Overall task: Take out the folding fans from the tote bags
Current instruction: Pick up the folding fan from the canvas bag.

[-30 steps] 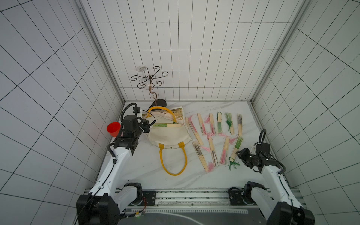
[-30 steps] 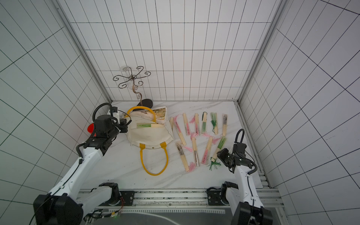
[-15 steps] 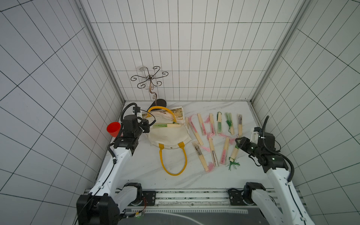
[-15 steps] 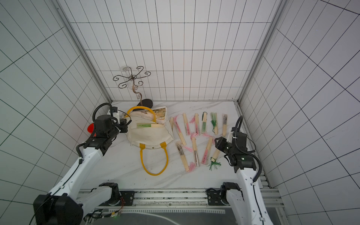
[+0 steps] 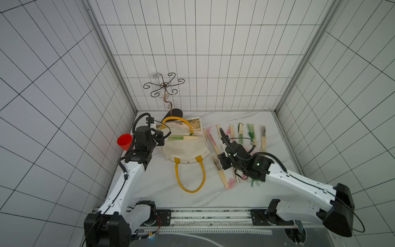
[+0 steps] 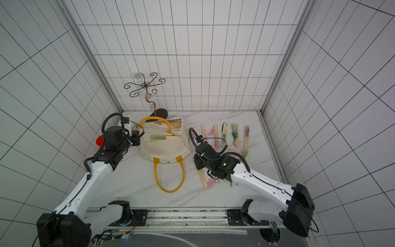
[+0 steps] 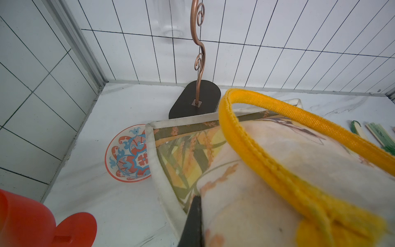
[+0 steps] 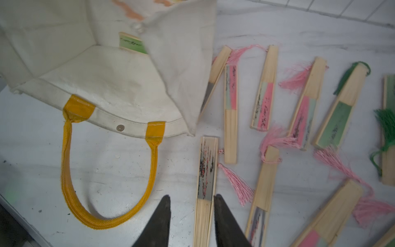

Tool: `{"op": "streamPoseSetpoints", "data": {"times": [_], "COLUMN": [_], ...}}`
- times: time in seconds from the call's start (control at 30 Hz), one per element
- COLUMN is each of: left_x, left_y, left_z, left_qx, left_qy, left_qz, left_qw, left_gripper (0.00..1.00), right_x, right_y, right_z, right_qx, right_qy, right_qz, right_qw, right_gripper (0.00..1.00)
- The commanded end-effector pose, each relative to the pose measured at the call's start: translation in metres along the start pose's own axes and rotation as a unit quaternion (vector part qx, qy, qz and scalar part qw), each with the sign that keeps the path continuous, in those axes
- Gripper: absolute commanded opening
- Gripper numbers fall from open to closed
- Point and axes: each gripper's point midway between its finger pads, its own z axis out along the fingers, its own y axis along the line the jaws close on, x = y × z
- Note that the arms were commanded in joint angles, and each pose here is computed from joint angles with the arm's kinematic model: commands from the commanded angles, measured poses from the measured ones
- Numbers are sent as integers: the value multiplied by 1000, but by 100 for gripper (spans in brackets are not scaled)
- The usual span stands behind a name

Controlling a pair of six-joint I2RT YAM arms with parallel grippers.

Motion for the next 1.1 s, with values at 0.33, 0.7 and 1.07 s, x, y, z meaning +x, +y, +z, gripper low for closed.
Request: {"op": "streamPoseSetpoints", "data": {"times": [0.33,0.7,1.07], "left_x": [-18,-17,-20], "left_y": [-6,-8,-11], "left_z": [-3,-3,-6], "left_qx": [18,22,29], "left_qy": [-31,-30,-34], "left_qz": [-4,-2,-4], "left_qw": [999,999,999], "left_gripper": [0,0,0], "right_x": [-71,-86,-89], "right_y": [90,86,50], "right_z": [66,148,207], "right_qx": [-7,15,58], "right_qy": [-51,-46,-32], "right_qz": [-199,-245,-254], "right_qw": [979,968,965], "right_gripper": [40,45,51]}}
